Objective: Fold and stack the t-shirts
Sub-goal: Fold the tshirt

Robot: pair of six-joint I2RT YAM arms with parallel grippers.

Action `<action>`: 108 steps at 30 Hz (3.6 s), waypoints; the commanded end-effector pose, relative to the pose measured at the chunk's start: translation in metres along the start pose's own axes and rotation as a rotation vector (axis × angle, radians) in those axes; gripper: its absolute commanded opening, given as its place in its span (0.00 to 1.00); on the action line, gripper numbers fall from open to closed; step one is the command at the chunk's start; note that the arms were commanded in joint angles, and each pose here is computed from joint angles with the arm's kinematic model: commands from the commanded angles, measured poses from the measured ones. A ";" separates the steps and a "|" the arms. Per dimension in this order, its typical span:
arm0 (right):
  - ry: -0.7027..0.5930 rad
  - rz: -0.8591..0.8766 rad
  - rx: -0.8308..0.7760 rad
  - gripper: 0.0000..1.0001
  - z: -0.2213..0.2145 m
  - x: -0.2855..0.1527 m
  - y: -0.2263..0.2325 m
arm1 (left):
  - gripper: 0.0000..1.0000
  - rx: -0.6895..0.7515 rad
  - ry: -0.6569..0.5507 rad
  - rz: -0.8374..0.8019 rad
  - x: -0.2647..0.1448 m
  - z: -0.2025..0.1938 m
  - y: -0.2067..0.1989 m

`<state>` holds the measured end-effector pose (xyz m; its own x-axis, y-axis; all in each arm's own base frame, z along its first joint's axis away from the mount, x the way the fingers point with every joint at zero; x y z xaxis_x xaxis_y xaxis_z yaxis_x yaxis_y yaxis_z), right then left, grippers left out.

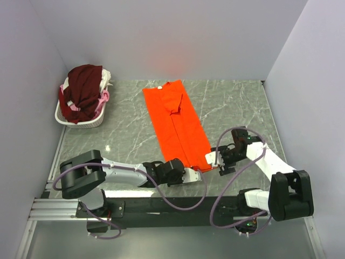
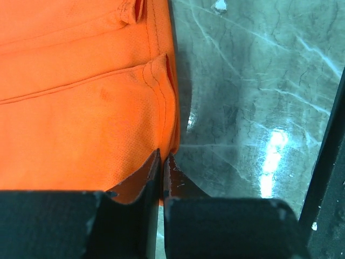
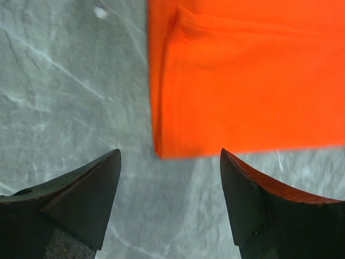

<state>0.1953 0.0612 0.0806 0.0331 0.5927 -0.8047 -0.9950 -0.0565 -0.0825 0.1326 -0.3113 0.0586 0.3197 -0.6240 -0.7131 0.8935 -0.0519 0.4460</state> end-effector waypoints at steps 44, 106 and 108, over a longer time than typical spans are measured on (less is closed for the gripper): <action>0.028 -0.262 0.306 0.00 0.101 -0.013 -0.089 | 0.01 -0.126 -0.225 0.188 -0.056 -0.018 0.136; -0.035 -0.357 0.045 0.78 0.057 -0.010 -0.141 | 0.67 0.150 -0.096 0.152 -0.035 -0.082 0.155; -0.040 -0.399 0.031 0.78 0.059 -0.005 -0.144 | 0.66 0.152 -0.093 0.163 -0.029 -0.081 0.160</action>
<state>0.2974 0.1066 0.1040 0.2219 0.5770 -0.7860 -0.9691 0.2194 -0.1125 0.2772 -0.2266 0.0911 0.3802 -0.6785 -0.6285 0.8319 -0.0462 0.5530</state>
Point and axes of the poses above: each gripper's point midway between its finger pads, its own x axis out along the fingers, its own y axis along the line the jaws close on, z = x × y, the point moved 5 cm from there along -x, back along the fingers, and after that the axes turned 15 degrees about x, right-handed, at the moved point
